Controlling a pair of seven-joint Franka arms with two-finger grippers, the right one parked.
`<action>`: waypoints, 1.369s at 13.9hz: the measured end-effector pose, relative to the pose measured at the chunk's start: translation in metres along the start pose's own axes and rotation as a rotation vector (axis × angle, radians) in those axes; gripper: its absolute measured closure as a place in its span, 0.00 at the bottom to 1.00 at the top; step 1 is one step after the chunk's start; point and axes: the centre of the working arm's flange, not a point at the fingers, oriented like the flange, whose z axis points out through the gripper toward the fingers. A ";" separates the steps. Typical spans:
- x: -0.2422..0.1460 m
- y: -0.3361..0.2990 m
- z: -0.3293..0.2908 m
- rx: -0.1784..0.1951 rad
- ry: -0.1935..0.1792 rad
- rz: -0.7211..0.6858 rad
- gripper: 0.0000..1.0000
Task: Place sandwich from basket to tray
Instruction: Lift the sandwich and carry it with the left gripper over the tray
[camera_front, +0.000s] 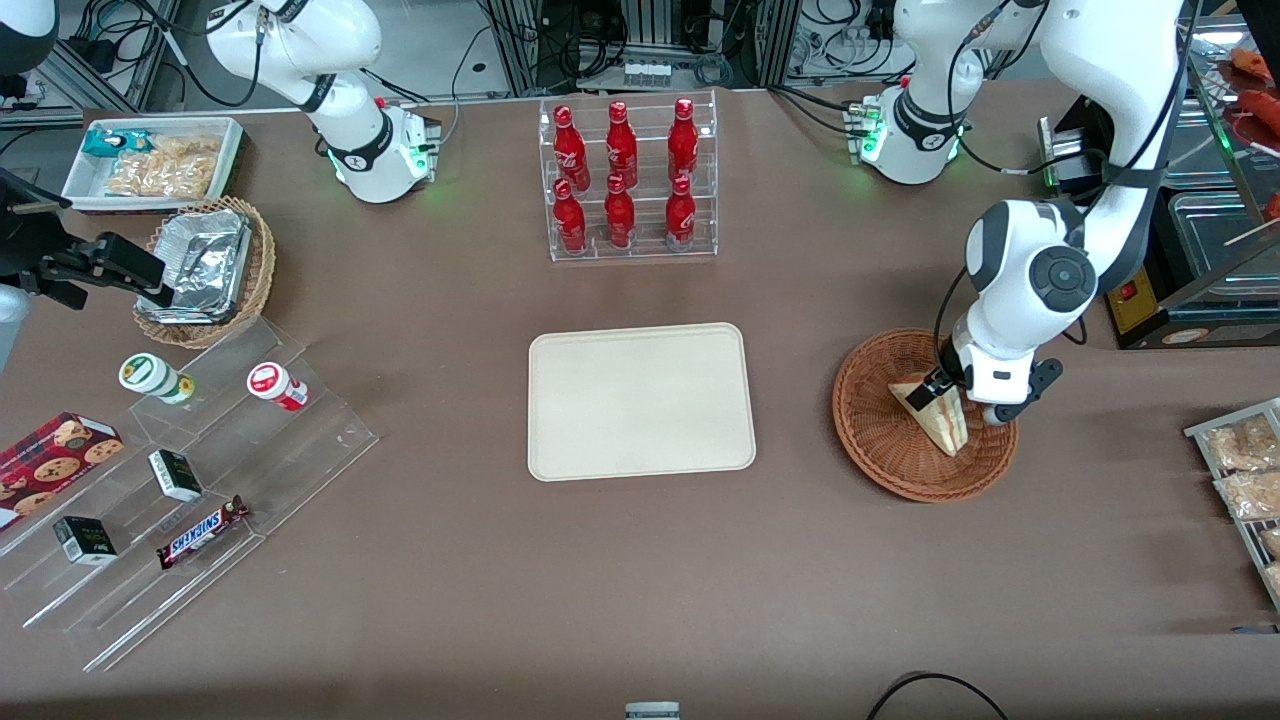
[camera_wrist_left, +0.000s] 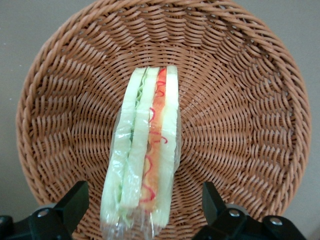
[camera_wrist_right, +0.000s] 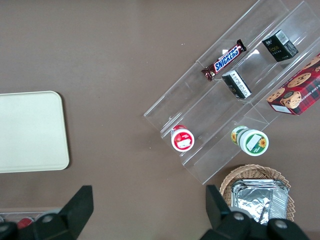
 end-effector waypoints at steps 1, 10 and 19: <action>0.001 0.000 0.005 -0.002 0.000 0.001 0.00; 0.005 -0.003 -0.007 0.054 -0.058 0.184 0.70; -0.073 0.114 -0.087 0.088 -0.100 0.617 0.85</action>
